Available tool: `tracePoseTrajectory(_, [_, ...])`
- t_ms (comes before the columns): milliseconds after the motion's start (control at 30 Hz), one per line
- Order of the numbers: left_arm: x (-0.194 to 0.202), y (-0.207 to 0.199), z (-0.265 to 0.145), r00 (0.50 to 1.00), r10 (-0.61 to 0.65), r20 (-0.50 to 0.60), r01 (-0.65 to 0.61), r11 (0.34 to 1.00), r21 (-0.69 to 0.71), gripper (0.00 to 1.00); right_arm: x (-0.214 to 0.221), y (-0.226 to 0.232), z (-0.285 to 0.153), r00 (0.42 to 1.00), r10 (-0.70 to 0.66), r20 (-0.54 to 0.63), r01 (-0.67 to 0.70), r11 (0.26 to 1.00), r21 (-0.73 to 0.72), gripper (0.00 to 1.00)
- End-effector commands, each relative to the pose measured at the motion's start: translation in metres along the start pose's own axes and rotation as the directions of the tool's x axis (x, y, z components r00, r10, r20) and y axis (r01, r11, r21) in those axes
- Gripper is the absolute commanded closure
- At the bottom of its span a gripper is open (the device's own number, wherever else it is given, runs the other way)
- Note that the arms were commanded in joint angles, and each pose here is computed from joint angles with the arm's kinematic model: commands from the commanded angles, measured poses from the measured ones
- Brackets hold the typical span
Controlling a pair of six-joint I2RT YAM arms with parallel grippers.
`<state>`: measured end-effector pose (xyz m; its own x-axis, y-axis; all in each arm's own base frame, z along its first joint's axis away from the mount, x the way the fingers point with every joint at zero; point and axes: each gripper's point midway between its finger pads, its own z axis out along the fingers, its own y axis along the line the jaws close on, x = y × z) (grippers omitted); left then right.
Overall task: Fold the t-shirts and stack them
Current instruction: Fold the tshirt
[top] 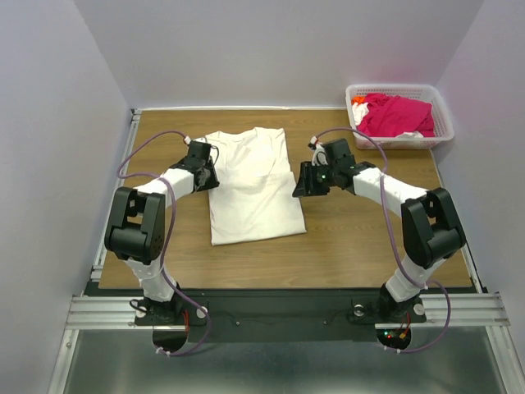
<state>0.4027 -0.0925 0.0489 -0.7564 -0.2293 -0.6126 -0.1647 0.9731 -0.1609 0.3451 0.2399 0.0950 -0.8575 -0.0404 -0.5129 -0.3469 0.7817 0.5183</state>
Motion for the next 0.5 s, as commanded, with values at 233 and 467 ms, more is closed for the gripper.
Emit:
tracePoseTrajectory(233, [-0.035,-0.007,0.003,0.996,0.055,0.074,-0.055,0.999,-0.001,0.95,0.026,0.019,0.012,0.999,-0.025,-0.026,0.023,0.997,-0.076,0.51])
tracePoseTrajectory(467, [-0.063,-0.005,-0.012,0.986,0.072,0.148,-0.068,0.997,-0.032,1.00,0.044,0.010,0.019,0.998,-0.022,-0.066,0.018,0.998,-0.061,0.51])
